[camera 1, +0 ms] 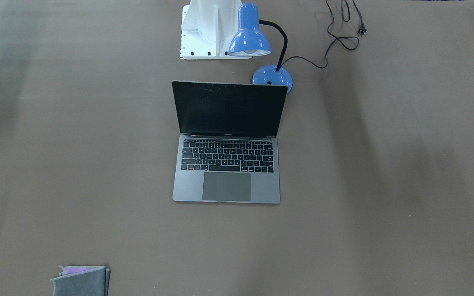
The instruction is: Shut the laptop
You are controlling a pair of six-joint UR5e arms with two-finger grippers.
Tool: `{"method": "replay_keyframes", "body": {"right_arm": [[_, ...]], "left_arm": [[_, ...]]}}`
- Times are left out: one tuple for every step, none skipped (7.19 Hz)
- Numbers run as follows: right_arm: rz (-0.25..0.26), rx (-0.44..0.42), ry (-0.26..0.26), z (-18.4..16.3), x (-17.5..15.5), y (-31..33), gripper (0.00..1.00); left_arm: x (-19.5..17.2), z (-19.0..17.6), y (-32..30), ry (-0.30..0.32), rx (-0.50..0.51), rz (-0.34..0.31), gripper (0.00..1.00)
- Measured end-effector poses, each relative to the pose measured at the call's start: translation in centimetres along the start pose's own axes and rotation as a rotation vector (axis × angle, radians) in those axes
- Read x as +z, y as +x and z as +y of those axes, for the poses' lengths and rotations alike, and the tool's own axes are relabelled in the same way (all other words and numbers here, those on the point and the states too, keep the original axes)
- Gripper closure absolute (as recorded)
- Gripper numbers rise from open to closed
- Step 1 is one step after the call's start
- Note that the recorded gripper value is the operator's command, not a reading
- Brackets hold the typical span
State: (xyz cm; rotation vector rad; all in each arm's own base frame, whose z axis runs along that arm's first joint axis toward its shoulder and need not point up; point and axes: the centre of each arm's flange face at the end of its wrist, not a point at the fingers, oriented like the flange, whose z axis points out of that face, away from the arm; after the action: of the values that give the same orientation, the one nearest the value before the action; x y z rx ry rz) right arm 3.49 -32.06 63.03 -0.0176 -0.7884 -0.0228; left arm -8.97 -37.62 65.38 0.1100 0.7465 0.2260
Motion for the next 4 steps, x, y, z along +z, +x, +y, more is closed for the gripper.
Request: {"method": "replay_keyframes", "body": {"right_arm": [[0.0, 0.0, 0.0, 0.0, 0.0, 0.0, 0.0], [0.0, 0.0, 0.0, 0.0, 0.0, 0.0, 0.0], [-0.001, -0.011, 0.011, -0.1, -0.1, -0.1, 0.0], [-0.004, -0.045, 0.045, -0.4, -0.4, -0.5, 0.0]], "left_arm": [[-0.3, -0.1, 0.3, 0.006, 0.005, -0.002, 0.01], [-0.9, -0.4, 0.7, 0.016, 0.015, -0.006, 0.01], [-1.3, -0.6, 1.0, 0.025, 0.023, -0.009, 0.01], [-1.8, -1.0, 1.4, 0.035, 0.034, -0.012, 0.01]]}}
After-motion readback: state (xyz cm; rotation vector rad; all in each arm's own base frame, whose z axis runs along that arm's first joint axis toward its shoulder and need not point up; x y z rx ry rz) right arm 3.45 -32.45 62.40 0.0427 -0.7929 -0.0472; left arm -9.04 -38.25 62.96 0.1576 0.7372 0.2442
